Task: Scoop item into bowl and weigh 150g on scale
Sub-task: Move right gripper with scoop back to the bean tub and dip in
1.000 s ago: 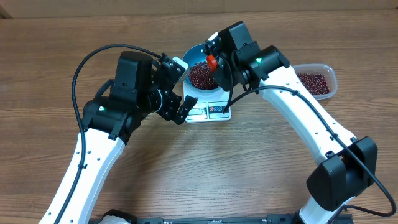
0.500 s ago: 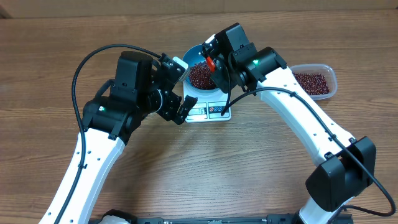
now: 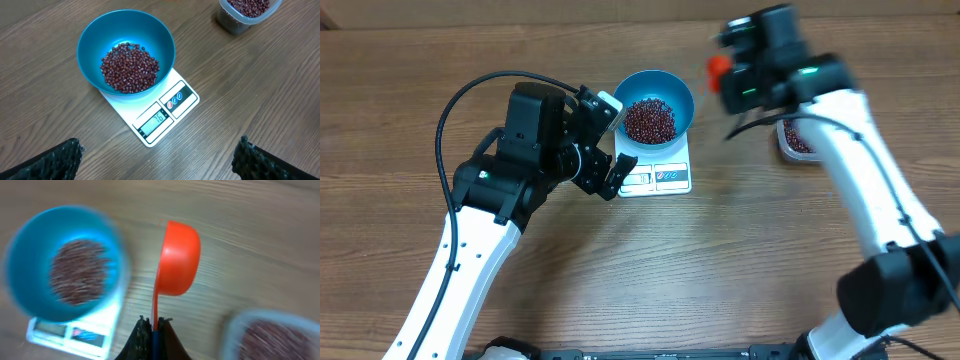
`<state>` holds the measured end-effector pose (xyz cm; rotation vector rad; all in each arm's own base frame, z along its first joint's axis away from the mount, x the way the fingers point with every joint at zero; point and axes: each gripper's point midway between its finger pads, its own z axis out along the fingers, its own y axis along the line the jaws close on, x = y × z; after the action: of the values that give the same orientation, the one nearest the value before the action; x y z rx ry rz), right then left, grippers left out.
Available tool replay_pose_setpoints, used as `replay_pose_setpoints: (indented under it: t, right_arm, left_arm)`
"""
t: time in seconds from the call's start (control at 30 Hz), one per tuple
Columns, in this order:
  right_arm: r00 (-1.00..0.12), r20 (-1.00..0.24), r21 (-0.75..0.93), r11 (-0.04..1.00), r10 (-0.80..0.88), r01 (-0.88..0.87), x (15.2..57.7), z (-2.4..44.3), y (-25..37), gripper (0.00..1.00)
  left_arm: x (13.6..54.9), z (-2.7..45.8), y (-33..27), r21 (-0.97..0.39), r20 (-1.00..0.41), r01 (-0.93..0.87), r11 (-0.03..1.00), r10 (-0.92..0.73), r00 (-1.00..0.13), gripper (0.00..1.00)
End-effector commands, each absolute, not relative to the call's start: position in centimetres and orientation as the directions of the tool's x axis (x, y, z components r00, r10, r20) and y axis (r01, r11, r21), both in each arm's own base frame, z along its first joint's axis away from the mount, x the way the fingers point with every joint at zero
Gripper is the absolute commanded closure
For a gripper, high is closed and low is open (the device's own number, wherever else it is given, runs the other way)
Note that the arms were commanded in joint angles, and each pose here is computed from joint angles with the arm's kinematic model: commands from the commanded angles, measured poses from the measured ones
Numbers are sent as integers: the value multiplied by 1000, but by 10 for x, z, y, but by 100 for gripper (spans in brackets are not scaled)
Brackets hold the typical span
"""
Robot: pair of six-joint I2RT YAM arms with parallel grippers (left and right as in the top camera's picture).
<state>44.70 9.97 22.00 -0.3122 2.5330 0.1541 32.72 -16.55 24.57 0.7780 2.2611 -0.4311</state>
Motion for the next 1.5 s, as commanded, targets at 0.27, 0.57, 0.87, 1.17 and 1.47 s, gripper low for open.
replay_pose_setpoints:
  t: [0.27, 0.57, 0.87, 1.17, 1.47]
  right_arm:
    - [-879, -470, -152, 973, 84, 174, 413, 221, -63, 96]
    - [-949, -306, -254, 955, 70, 152, 398, 161, -78, 96]
    - [-975, -221, -240, 968, 17, 71, 404, 127, -72, 96]
    - [-990, -141, -214, 976, 10, 41, 404, 95, -68, 96]
    - [-990, -126, -24, 998, -64, -62, 406, 81, -33, 96]
  left_arm:
    - [326, 256, -168, -65, -728, 661, 748, 417, -544, 0]
    - [326, 256, -168, -65, -728, 661, 748, 417, -544, 0]
    - [326, 256, -168, -65, -728, 661, 748, 418, -543, 0]
    - [326, 256, -168, -65, -728, 661, 748, 418, -543, 0]
    - [326, 256, -168, -65, -728, 661, 747, 418, -543, 0]
